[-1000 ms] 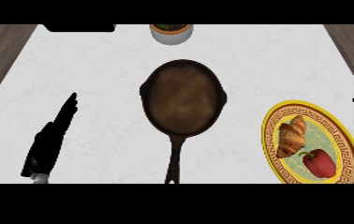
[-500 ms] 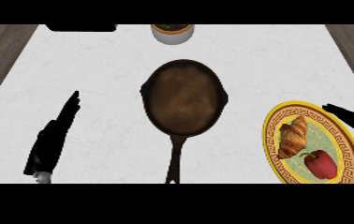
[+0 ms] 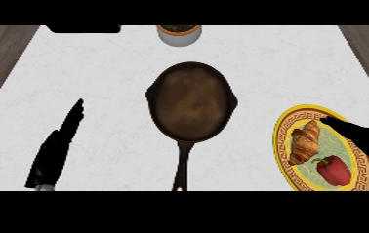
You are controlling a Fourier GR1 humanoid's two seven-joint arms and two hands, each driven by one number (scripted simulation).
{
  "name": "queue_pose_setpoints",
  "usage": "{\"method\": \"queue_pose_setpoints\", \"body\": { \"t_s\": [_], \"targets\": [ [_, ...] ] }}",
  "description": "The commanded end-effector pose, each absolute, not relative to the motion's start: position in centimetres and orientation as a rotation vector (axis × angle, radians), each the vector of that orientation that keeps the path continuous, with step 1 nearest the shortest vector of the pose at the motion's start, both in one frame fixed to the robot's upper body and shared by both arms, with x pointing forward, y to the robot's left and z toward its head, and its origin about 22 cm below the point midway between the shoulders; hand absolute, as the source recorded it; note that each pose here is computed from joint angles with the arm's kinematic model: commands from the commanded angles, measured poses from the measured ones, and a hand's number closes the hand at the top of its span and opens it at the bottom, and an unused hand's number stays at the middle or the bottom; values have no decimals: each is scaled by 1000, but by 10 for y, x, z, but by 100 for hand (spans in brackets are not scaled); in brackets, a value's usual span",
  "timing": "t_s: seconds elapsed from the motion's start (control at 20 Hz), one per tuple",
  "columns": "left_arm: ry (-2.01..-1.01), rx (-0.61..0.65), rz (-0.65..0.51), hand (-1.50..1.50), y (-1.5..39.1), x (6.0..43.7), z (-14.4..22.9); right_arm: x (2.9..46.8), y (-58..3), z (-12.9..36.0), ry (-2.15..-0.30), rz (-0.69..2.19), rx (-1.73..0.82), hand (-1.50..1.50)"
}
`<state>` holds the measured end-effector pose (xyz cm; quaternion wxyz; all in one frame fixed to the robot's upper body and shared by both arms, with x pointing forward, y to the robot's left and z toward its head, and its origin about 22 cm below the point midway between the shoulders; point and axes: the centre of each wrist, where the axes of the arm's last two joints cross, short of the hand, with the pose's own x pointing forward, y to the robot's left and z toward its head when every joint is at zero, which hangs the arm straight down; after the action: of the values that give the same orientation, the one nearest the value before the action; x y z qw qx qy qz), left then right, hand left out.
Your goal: Pick the bell pepper from the plate and place it in the pan
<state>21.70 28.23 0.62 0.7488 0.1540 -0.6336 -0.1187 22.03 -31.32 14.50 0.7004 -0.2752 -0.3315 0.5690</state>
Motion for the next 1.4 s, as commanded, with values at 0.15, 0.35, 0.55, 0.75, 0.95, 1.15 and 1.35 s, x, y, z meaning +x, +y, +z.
{"method": "queue_pose_setpoints", "body": {
  "t_s": [0.15, 0.35, 0.55, 0.75, 0.95, 1.15, 1.35],
  "targets": [
    [-1366, 336, -243, 0, 287, 221, 15, 226, -298, 133, -655, 1290, -663, -150],
    [-1386, 338, -250, 0, 290, 213, -9, 230, -289, 117, -599, 1314, -685, -150],
    [-1370, 339, -262, 0, 278, 214, 14, 220, -325, 105, -571, 1302, -690, -150],
    [-1367, 343, -249, 0, 278, 238, 25, 233, -306, 94, -551, 1318, -657, -150],
    [-1395, 337, -259, 0, 303, 206, 17, 218, -320, 76, -536, 1314, -685, -150],
    [-1386, 342, -261, 0, 283, 236, 14, 223, -309, 68, -531, 1310, -678, -150],
    [-1376, 342, -261, 0, 291, 226, -2, 228, -307, 73, -532, 1318, -689, -150]
  ]
}}
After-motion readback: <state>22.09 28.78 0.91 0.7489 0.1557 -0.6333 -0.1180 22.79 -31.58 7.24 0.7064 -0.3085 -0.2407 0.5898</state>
